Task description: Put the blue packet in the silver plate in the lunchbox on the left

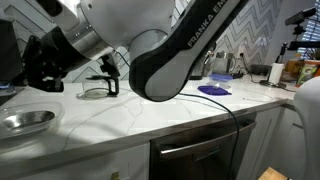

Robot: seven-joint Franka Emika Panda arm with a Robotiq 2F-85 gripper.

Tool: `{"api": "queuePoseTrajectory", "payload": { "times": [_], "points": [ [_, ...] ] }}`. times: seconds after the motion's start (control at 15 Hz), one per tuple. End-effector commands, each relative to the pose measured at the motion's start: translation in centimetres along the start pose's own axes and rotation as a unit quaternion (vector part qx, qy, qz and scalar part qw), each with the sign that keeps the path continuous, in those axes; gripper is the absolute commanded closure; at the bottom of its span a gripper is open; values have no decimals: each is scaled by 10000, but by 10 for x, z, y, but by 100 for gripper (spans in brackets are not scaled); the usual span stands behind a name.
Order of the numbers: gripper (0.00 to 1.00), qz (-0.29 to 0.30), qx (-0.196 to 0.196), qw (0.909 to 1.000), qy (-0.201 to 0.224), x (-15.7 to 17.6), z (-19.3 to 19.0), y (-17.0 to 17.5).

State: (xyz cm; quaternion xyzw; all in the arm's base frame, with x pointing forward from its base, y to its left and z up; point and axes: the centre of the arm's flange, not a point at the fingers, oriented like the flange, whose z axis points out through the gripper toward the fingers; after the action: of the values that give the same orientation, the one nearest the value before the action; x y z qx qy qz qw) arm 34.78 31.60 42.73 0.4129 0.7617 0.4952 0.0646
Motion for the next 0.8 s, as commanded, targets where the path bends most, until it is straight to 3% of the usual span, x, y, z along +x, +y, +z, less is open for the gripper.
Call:
{"api": "queuePoseTrajectory", "payload": {
  "times": [0.0, 0.53, 0.73],
  "points": [
    [100, -138, 144, 9998, -39, -22, 1, -1],
    [100, -475, 424, 9976, -271, -47, 22, -17],
    [100, -605, 349, 9971, -301, -57, 28, -16]
  ]
}}
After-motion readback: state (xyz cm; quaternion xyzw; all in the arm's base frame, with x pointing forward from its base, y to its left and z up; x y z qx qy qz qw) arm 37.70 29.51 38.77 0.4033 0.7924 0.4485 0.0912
